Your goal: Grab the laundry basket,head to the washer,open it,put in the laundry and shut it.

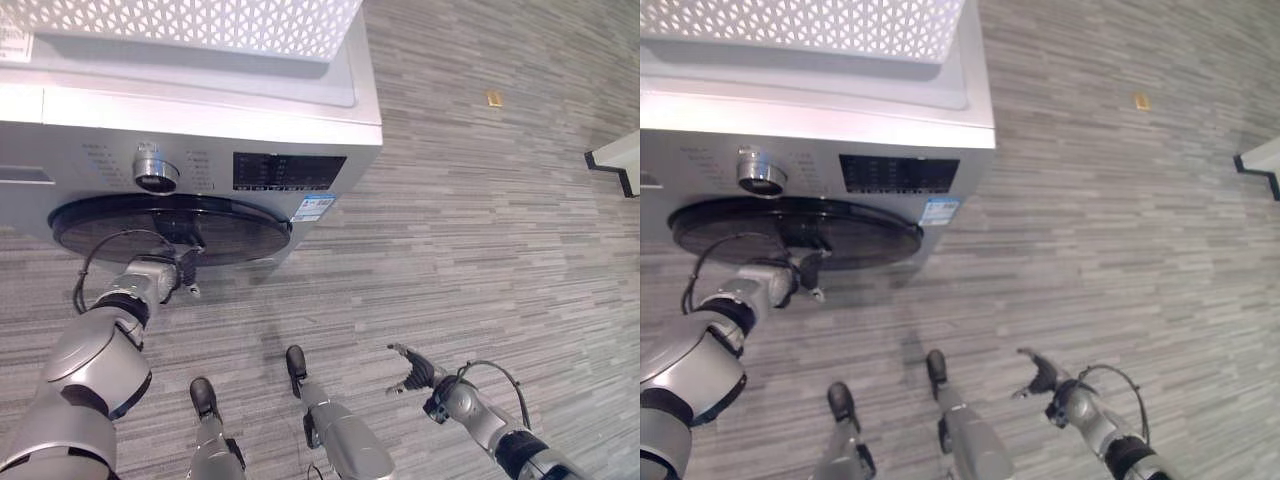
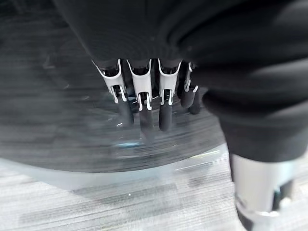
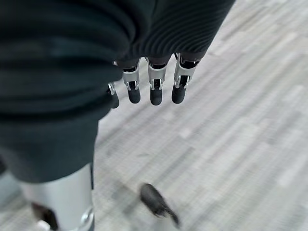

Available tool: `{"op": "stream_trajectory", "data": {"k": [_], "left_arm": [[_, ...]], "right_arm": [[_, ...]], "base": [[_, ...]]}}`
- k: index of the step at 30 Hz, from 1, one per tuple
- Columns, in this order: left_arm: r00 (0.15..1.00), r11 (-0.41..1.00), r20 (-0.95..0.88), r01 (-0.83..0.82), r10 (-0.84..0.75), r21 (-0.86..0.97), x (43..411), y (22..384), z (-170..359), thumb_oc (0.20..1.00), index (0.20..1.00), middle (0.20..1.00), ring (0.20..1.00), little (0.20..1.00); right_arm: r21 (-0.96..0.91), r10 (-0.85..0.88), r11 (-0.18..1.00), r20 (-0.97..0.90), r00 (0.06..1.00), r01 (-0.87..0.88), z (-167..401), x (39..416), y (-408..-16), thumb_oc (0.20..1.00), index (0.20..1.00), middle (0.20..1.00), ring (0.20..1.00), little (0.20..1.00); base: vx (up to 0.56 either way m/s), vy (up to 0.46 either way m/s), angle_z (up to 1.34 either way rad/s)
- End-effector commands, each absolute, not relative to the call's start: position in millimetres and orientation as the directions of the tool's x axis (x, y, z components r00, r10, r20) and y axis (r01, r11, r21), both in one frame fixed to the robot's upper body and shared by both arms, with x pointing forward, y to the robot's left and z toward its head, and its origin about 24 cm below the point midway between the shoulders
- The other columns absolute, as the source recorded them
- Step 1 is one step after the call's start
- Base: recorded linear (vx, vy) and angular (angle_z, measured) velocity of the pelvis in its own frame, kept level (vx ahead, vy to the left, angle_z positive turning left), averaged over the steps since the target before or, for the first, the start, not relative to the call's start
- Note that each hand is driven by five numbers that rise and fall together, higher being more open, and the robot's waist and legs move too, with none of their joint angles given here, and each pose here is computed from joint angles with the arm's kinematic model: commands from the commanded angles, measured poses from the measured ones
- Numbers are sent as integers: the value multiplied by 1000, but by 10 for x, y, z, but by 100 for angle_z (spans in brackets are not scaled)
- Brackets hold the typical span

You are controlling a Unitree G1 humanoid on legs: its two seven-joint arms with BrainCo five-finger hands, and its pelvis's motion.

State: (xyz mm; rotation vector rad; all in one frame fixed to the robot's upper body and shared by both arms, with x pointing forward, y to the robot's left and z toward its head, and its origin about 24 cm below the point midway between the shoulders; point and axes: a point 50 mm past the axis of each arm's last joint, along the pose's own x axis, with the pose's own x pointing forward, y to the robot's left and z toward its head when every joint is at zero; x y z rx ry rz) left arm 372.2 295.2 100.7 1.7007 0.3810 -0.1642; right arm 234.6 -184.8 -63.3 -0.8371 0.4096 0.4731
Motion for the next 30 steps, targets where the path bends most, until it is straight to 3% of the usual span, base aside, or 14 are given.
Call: {"op": "stream_trajectory", "data": {"k": [1,4,5,6,7,8,11,17,23,27,28,29,30], "left_arm": [[907,54,366,-384,207,922,3993,2911,2678,1000,1000,1000,1000,1000],[857,355,457,-515,239,780,3984,2831,2849,1000,1000,1000,1000,1000],[857,355,457,-515,239,780,3984,2831,2849,1000,1000,1000,1000,1000],[837,530,497,-536,230,657,3988,2710,2811,1000,1000,1000,1000,1000],[841,577,497,-520,215,630,3991,2647,2714,1000,1000,1000,1000,1000],[861,757,464,-442,207,481,3908,2561,2255,1000,1000,1000,1000,1000],[917,883,338,-329,212,336,3682,2504,1492,1000,1000,1000,1000,1000],[971,953,-34,-226,237,200,2772,2315,-13,1000,1000,1000,1000,1000],[923,985,-354,-106,148,137,2084,2441,-661,1000,1000,1000,1000,1000],[790,973,-574,-126,216,192,1551,2632,-1064,1000,1000,1000,1000,1000],[790,973,-574,-126,216,192,1551,2632,-1064,1000,1000,1000,1000,1000],[672,959,-685,-204,283,196,1230,2673,-1273,1000,1000,1000,1000,1000],[627,954,-721,-237,296,185,1122,2663,-1339,1000,1000,1000,1000,1000]], "right_arm": [[-639,146,593,-513,846,-490,-579,2382,-2160,1000,1000,1000,1000,1000],[-627,136,603,-529,838,-493,-626,2361,-2146,1000,1000,1000,1000,1000],[-627,136,603,-529,838,-493,-626,2361,-2146,1000,1000,1000,1000,1000],[-615,129,617,-536,834,-491,-660,2343,-2127,1000,1000,1000,1000,1000],[-609,132,619,-542,830,-496,-678,2319,-2123,1000,1000,1000,1000,1000],[-589,138,630,-556,820,-506,-738,2232,-2089,1000,1000,1000,1000,1000],[-563,130,632,-600,789,-532,-863,2077,-2082,1000,1000,1000,1000,1000],[-483,37,672,-735,677,-561,-1245,1604,-2113,1000,1000,1000,1000,1000],[-415,-59,718,-836,545,-558,-1461,1190,-2249,1000,1000,1000,1000,1000],[-371,-142,805,-879,456,-463,-1553,905,-2364,1000,1000,1000,1000,1000],[-371,-142,805,-879,456,-463,-1553,905,-2364,1000,1000,1000,1000,1000],[-360,-185,841,-893,409,-405,-1592,785,-2397,1000,1000,1000,1000,1000],[-353,-192,849,-899,393,-393,-1605,751,-2394,1000,1000,1000,1000,1000]], "base": [[-6,16,7],[-4,-5,16],[-8,-23,13],[0,-26,7],[-68,-84,7],[-46,-72,13],[19,-53,11],[73,-106,30],[6,-116,62],[-78,-113,96],[-72,-103,59],[-59,-72,33],[-74,-95,20]]}}
